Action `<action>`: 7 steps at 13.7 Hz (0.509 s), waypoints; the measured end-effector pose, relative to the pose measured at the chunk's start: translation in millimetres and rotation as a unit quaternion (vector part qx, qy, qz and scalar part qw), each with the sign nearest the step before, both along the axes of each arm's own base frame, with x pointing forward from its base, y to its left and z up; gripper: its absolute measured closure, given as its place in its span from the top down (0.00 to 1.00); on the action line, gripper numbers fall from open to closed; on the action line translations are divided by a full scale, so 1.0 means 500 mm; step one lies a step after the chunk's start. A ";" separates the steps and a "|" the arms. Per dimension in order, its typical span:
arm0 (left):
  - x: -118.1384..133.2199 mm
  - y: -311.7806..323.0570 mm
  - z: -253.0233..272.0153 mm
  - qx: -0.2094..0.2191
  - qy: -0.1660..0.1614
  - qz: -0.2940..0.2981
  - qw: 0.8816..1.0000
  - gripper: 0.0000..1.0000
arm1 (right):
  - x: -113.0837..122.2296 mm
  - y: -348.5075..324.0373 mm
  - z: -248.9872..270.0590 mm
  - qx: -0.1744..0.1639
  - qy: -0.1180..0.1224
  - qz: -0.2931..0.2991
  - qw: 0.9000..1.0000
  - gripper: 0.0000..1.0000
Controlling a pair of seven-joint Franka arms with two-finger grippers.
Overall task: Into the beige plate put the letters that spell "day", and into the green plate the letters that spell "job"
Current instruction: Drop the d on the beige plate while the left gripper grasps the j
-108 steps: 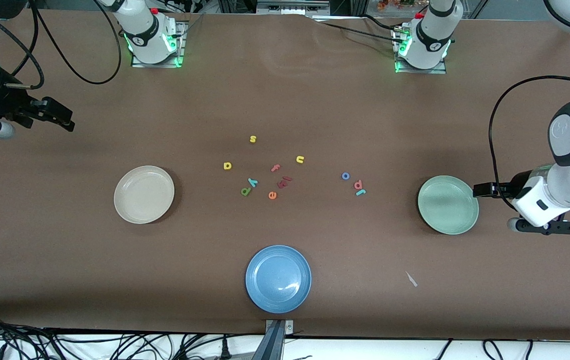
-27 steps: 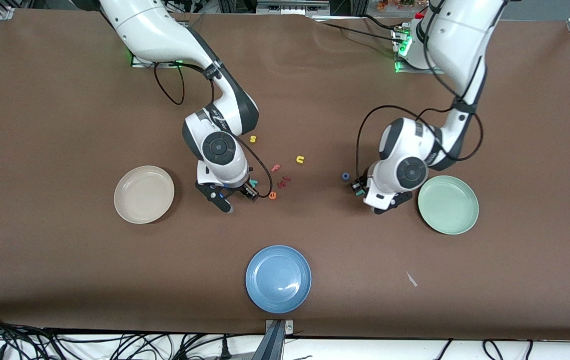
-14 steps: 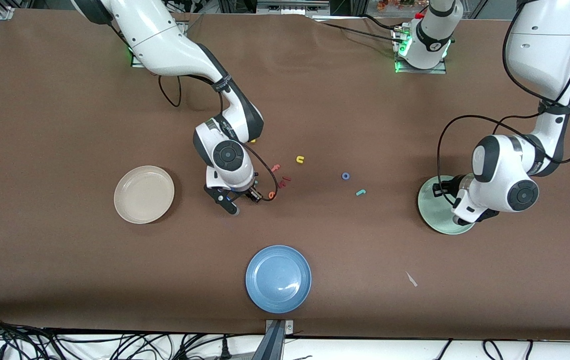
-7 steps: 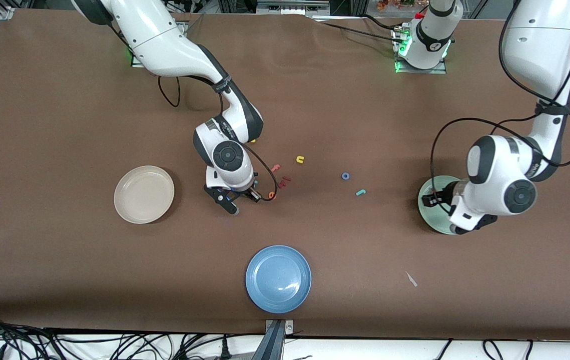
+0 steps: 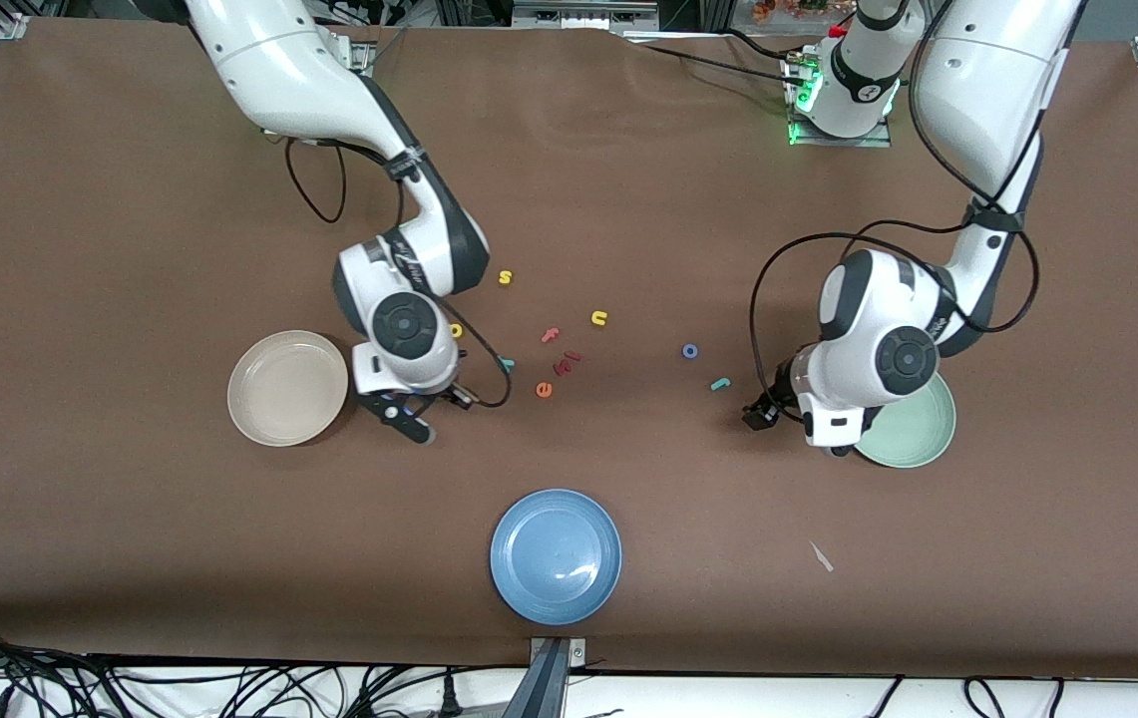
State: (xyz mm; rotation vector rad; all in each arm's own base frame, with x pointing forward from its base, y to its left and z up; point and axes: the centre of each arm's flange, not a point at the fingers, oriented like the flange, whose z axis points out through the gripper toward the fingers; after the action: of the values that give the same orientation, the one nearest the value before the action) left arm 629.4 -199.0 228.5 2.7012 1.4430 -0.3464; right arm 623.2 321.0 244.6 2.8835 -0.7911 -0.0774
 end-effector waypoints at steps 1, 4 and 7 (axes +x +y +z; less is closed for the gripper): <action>-0.003 -0.013 -0.016 0.007 0.004 0.037 0.999 0.97 | 0.010 -0.038 0.015 -0.005 0.013 0.013 1.000 0.27; -0.016 -0.056 -0.048 0.024 0.015 0.122 0.992 0.97 | 0.026 -0.183 0.018 -0.011 0.047 0.056 0.997 0.27; -0.041 -0.096 -0.071 0.034 0.022 0.154 0.987 0.93 | 0.012 -0.319 -0.022 -0.005 0.075 0.090 0.993 0.27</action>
State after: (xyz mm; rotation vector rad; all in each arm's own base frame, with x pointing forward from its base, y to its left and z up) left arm 609.0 -246.9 193.2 2.4740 1.8817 -0.3428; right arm 629.4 161.4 233.8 2.8818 -0.5019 -0.2653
